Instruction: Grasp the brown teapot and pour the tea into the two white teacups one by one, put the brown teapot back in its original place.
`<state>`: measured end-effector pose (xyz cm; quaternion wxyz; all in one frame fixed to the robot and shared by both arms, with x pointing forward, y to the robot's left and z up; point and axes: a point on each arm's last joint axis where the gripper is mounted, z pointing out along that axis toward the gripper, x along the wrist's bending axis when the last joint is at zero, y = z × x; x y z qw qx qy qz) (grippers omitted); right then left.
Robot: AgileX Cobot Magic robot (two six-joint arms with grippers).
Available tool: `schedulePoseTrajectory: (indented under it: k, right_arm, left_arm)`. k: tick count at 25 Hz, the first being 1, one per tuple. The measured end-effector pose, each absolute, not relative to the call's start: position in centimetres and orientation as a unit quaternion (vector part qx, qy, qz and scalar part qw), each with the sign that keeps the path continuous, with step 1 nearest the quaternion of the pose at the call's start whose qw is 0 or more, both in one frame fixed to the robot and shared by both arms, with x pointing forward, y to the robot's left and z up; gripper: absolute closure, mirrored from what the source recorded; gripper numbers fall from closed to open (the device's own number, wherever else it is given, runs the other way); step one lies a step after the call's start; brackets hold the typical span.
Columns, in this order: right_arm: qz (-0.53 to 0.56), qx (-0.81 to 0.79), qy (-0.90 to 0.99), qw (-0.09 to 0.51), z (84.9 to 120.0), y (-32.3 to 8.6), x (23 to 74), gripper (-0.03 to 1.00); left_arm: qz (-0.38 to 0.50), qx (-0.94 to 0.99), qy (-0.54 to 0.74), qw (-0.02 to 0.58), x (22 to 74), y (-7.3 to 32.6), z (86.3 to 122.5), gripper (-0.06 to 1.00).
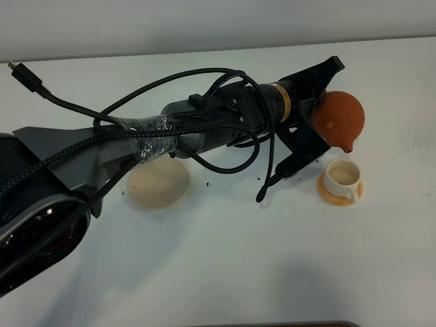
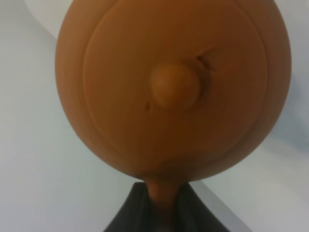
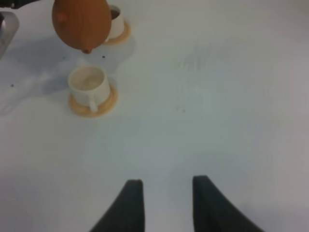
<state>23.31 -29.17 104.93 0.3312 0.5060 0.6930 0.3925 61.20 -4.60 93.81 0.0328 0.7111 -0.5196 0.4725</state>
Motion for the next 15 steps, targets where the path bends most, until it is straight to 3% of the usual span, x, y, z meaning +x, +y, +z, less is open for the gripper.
schedulePoseTrajectory:
  k: [15]
  right_arm:
    - [0.392, 0.506, 0.693, 0.331, 104.9, -29.2, 23.3, 0.73]
  left_arm:
    - [0.475, 0.67, -0.571, 0.01, 61.2, -4.9, 92.7, 0.83]
